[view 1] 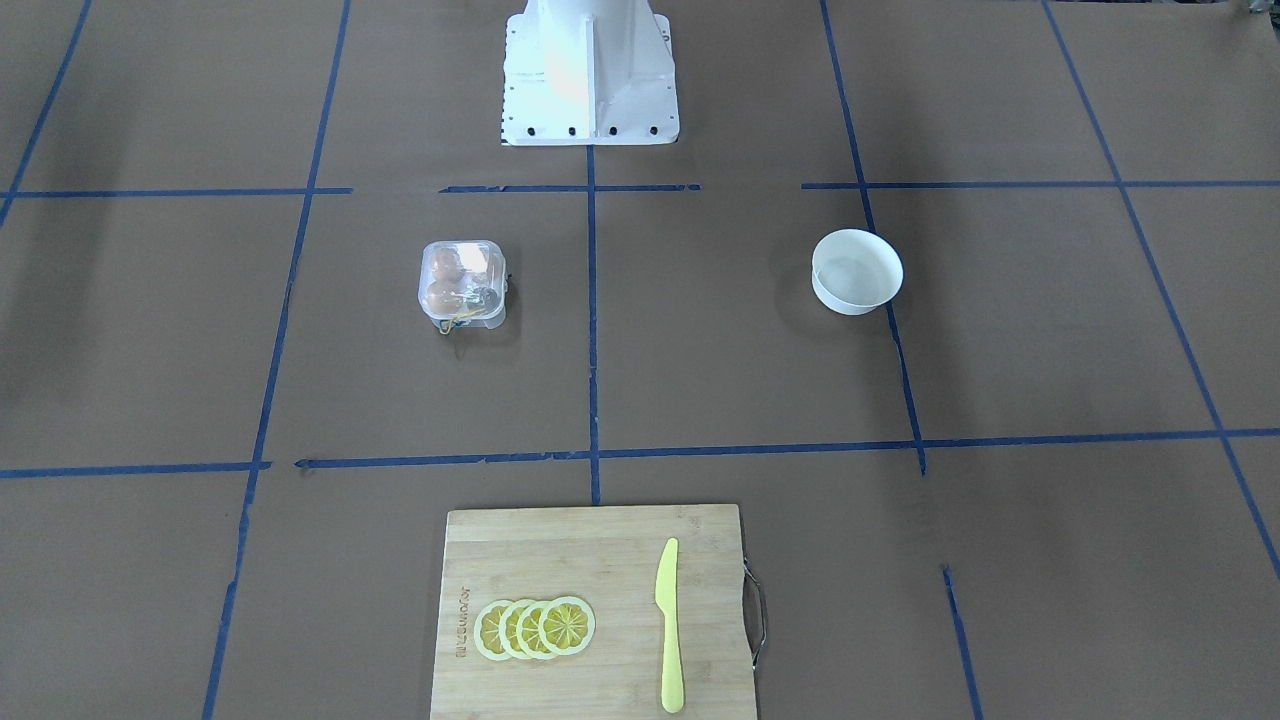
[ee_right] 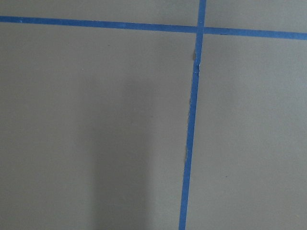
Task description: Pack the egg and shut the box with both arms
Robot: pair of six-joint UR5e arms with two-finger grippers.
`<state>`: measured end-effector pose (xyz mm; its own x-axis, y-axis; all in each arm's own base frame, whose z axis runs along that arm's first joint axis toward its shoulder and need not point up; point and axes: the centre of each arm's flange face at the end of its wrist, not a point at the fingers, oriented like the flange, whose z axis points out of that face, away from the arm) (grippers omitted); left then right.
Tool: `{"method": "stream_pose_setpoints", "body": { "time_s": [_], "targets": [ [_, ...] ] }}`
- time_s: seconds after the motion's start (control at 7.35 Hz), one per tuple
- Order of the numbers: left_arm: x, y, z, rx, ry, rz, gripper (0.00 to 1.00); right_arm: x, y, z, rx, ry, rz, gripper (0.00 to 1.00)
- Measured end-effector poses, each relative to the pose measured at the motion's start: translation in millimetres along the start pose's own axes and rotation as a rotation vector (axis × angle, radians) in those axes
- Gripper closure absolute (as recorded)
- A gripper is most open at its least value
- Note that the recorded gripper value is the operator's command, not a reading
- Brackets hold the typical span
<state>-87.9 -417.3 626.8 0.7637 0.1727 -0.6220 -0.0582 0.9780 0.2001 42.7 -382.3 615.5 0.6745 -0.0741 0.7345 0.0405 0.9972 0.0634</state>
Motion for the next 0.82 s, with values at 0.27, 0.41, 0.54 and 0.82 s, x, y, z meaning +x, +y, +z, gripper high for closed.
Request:
{"method": "stream_pose_setpoints", "body": {
  "time_s": [0.27, 0.41, 0.54, 0.82],
  "targets": [
    [1.3, 0.7, 2.7, -0.005, 0.012, -0.001, 0.0, 0.1, 0.0, 0.4, -0.001, -0.002, 0.001, 0.0],
    [2.2, 0.8, 3.3, -0.006, 0.024, -0.003, 0.0, 0.1, 0.0, 0.4, -0.001, -0.004, 0.001, 0.0],
    [3.5, 0.5, 3.5, -0.005, 0.037, -0.005, 0.0, 0.2, 0.1, 0.5, -0.001, -0.004, 0.001, 0.0],
    [4.0, 0.1, 3.9, -0.003, 0.045, -0.006, 0.0, 0.8, 0.7, 1.2, -0.003, -0.005, 0.003, 0.0]
  ]
}}
